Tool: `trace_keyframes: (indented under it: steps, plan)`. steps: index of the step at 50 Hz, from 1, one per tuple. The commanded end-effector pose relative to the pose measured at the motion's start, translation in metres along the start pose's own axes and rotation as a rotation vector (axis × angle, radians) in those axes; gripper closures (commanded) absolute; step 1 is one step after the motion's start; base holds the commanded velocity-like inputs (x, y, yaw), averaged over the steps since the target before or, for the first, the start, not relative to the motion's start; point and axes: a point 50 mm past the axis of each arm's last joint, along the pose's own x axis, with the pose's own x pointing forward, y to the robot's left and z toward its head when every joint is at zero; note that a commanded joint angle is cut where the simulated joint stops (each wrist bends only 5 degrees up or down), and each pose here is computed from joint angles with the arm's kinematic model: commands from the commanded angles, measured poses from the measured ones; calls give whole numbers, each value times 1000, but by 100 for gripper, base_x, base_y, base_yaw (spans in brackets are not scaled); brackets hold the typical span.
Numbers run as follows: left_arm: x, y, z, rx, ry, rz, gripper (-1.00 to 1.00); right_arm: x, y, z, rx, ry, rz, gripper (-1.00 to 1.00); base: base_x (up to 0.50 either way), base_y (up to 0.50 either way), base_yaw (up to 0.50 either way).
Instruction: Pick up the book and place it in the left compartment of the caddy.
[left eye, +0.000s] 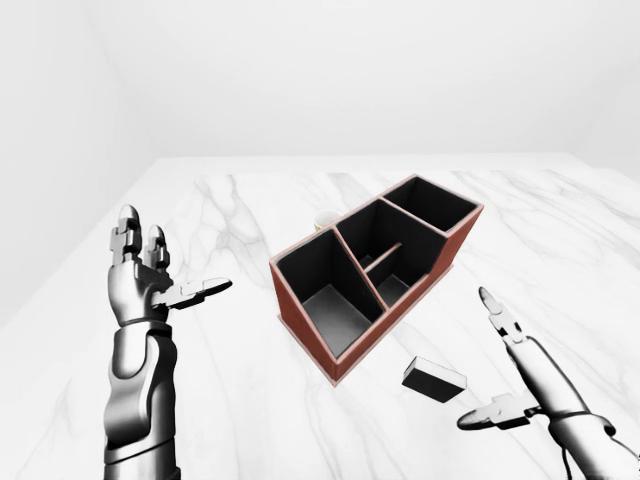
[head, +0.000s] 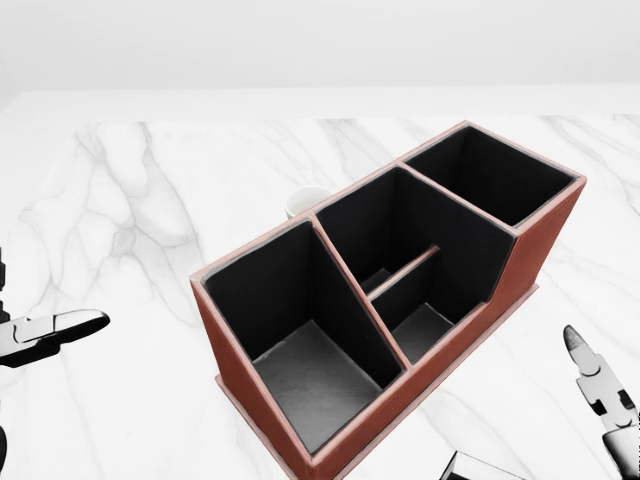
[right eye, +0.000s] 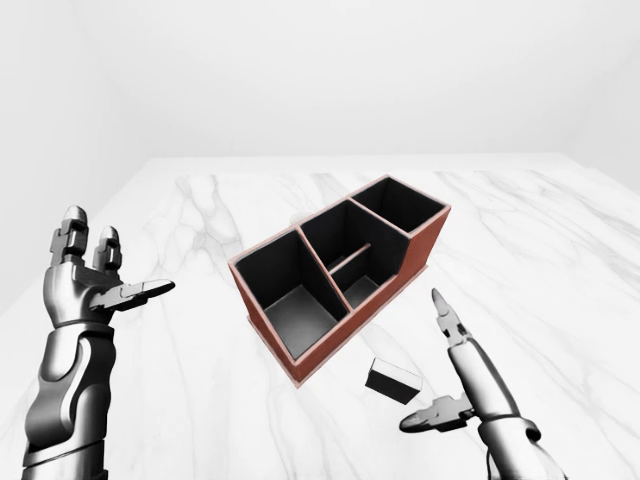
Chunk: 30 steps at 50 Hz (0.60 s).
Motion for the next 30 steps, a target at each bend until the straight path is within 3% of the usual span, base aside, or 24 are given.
trace_keyframes:
  steps: [1,10,30]
  plan:
    - [0,-1,0,4,0,-1,-100,15,-9,1,-74,-4,12,-100,0,0,0]
    - [0,-2,-4,11,14,-1,-100,32,0,-12,-75,32,97,-100,0,0,0]
    - [2,0,-5,10,22,6,-100,41,17,-34,-17,96,204,-100,0,0,0]
